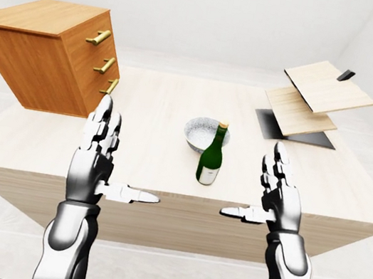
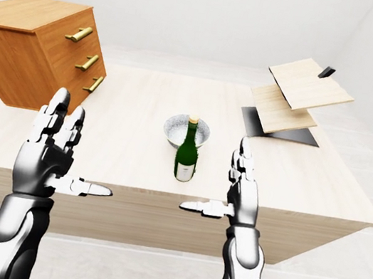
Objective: Put the wine bottle on the wine rack.
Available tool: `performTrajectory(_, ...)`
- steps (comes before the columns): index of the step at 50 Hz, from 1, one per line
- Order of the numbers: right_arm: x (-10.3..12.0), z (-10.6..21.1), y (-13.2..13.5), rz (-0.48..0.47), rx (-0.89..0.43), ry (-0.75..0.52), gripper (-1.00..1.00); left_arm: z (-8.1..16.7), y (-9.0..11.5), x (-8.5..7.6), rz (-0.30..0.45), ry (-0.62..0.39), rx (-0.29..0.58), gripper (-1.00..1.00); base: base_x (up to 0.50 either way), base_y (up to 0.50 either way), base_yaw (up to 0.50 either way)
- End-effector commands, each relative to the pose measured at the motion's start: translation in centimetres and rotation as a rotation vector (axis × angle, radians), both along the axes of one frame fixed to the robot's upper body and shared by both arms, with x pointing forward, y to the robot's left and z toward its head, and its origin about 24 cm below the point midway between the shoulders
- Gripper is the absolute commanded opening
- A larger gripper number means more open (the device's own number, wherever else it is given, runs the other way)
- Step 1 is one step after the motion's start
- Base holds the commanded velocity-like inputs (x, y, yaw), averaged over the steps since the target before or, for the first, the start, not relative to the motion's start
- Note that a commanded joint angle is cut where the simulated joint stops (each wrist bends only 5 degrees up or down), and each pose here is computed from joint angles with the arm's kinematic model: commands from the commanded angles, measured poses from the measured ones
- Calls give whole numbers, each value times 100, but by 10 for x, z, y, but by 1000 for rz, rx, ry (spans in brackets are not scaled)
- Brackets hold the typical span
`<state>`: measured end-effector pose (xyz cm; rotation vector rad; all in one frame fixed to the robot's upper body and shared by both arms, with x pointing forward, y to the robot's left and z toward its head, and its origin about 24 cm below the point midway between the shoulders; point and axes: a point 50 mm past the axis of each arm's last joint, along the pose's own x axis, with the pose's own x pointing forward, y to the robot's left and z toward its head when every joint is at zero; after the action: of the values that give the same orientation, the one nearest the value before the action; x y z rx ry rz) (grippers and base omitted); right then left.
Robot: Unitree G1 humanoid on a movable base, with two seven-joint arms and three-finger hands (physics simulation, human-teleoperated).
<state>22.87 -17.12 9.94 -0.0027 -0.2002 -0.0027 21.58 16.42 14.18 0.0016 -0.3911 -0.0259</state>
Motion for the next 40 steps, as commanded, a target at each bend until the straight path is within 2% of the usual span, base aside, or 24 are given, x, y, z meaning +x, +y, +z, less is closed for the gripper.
performTrajectory(1, -1, -9, 3, 24, 17, 38, 100, -4, 0, -1, -1, 21, -7, 100, 0, 0, 45)
performTrajectory(17, -1, -14, 0, 8, 24, 59, 100, -13, 0, -1, 1, 58, -13, 100, 0, 0, 50)
performTrajectory(24, -2, -13, -10, -28, 63, 51, 100, -16, 1, -1, 0, 75, -15, 100, 0, 0, 0)
performTrajectory(40, -4, -18, -9, -20, 70, 71, 100, -27, 1, 6, -8, 122, -17, 100, 11, -48, 0)
